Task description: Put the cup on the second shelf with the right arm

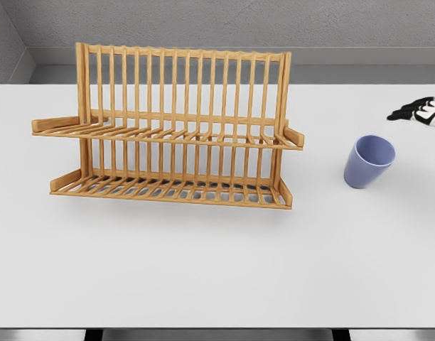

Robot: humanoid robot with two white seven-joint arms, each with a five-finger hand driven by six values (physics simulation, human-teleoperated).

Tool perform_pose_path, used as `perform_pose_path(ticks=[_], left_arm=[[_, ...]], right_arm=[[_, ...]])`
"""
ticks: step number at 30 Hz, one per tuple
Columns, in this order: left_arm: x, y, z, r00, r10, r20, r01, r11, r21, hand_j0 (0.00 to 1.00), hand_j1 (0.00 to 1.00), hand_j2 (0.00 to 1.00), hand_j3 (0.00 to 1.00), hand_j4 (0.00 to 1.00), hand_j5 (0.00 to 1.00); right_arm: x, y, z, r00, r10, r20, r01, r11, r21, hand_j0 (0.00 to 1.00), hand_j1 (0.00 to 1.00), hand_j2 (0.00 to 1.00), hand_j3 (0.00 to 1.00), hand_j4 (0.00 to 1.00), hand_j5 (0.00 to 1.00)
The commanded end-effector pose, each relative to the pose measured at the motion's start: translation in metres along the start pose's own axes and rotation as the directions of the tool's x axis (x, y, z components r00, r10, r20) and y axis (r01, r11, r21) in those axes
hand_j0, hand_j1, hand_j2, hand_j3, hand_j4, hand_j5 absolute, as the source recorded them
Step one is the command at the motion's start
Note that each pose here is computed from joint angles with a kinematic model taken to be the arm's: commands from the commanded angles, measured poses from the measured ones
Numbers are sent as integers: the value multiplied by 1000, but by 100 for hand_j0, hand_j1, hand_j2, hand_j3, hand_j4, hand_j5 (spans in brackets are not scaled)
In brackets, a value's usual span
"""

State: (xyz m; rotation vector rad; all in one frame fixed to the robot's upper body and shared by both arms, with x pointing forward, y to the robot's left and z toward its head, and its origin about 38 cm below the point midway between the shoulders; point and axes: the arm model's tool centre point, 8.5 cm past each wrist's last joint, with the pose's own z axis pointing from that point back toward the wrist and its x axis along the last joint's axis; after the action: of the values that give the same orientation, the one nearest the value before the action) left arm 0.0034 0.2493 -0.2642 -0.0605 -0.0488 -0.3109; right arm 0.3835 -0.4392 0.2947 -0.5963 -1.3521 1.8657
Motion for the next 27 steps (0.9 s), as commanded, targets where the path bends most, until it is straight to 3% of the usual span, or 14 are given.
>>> perform_pose_path(ticks=[1, 3, 5, 10, 17, 20, 27], left_arm=[[0, 0, 0, 1000, 0, 0, 0, 1000, 0, 100, 100, 100, 100, 100, 100], [1, 0, 0, 1000, 0, 1, 0, 1000, 2, 100, 100, 100, 100, 100, 100], [0, 0, 0, 1000, 0, 0, 0, 1000, 1, 100, 100, 100, 100, 100, 100], [0, 0, 0, 1000, 0, 0, 0, 1000, 0, 100, 100, 100, 100, 100, 100], [1, 0, 0, 1000, 0, 1, 0, 1000, 0, 100, 100, 100, 100, 100, 100], [0, 0, 0, 1000, 0, 0, 0, 1000, 0, 100, 100, 100, 100, 100, 100], [1, 0, 0, 1000, 0, 1, 0, 1000, 0, 100, 100, 100, 100, 100, 100]], right_arm=[[-1, 1, -4, 1000, -16, 3, 16, 1000, 6, 100, 100, 100, 100, 100, 100], [9, -3, -30, 998, -7, 58, 6, 1000, 5, 100, 100, 100, 100, 100, 100], [14, 13, -49, 995, -30, 93, 24, 998, 60, 100, 100, 100, 100, 100, 100], [10, 21, -50, 998, 7, 64, -14, 995, 103, 100, 100, 100, 100, 100, 100], [14, 42, -64, 996, -24, 82, 12, 988, 152, 100, 100, 100, 100, 100, 100], [12, 40, -78, 996, -24, 88, 10, 987, 160, 100, 100, 100, 100, 100, 100], [7, 43, -80, 997, -24, 75, 11, 984, 176, 100, 100, 100, 100, 100, 100]])
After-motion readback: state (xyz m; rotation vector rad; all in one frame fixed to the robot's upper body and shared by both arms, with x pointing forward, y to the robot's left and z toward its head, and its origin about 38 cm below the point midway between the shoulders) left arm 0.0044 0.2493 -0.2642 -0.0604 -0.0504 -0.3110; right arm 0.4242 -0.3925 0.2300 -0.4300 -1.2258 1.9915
